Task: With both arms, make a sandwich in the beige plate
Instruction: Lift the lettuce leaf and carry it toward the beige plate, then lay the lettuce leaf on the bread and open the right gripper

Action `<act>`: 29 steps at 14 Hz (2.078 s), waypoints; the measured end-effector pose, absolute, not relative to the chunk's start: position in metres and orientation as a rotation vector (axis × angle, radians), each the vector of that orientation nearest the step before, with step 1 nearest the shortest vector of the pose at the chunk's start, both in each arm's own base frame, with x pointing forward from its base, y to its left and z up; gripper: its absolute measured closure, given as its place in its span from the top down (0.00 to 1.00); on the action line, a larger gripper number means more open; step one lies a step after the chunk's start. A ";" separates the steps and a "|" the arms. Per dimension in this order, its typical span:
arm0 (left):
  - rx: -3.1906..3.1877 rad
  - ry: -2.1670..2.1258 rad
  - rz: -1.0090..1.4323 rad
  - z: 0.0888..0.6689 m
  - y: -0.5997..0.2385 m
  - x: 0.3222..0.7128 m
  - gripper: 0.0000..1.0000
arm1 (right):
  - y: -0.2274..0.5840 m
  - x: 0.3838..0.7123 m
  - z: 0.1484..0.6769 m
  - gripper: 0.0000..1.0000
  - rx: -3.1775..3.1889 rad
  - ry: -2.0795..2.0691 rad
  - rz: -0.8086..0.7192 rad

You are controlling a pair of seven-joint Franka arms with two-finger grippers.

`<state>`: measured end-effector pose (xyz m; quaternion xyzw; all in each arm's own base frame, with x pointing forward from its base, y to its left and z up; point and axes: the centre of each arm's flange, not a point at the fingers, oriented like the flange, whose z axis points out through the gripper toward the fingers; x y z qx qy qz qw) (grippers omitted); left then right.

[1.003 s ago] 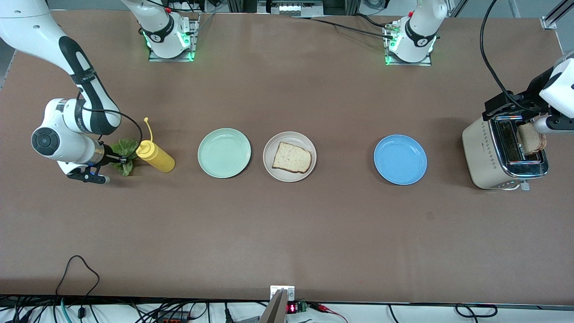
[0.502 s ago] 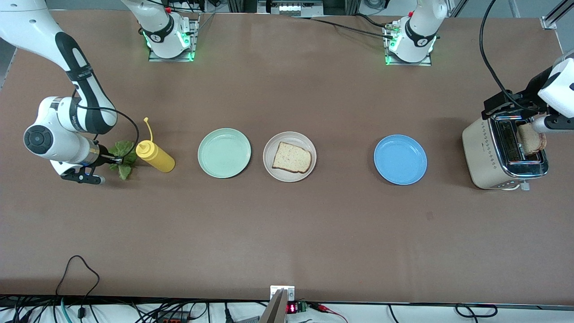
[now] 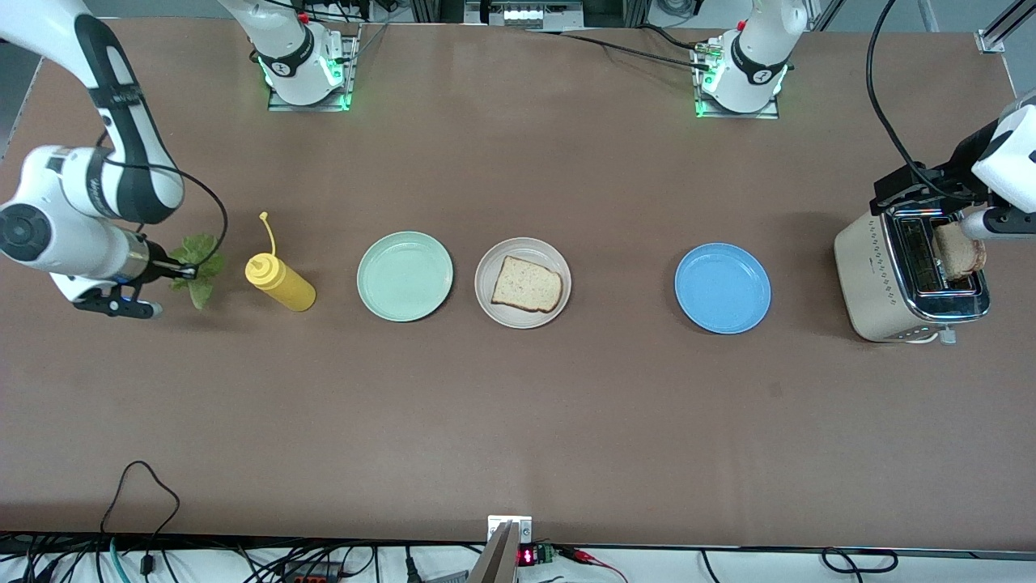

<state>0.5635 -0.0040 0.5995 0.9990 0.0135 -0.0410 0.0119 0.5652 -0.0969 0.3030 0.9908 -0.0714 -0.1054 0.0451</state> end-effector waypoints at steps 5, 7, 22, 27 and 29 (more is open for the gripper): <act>3.115 0.043 -0.128 0.599 -0.004 0.563 1.00 | -0.082 0.553 0.418 0.06 3.128 -0.262 -0.448; 3.115 0.043 -0.128 0.599 -0.004 0.563 1.00 | -0.070 0.551 0.455 0.06 3.147 -0.248 -0.451; 3.114 0.053 -0.130 0.599 0.000 0.563 1.00 | 0.276 0.553 0.402 0.06 2.890 -1.323 -0.366; 3.114 0.056 -0.131 0.599 0.001 0.563 1.00 | 0.352 0.567 0.351 0.06 2.702 -1.795 -0.376; 3.114 0.057 -0.131 0.599 0.001 0.563 1.00 | 0.365 0.582 0.339 0.06 2.603 -2.023 -0.452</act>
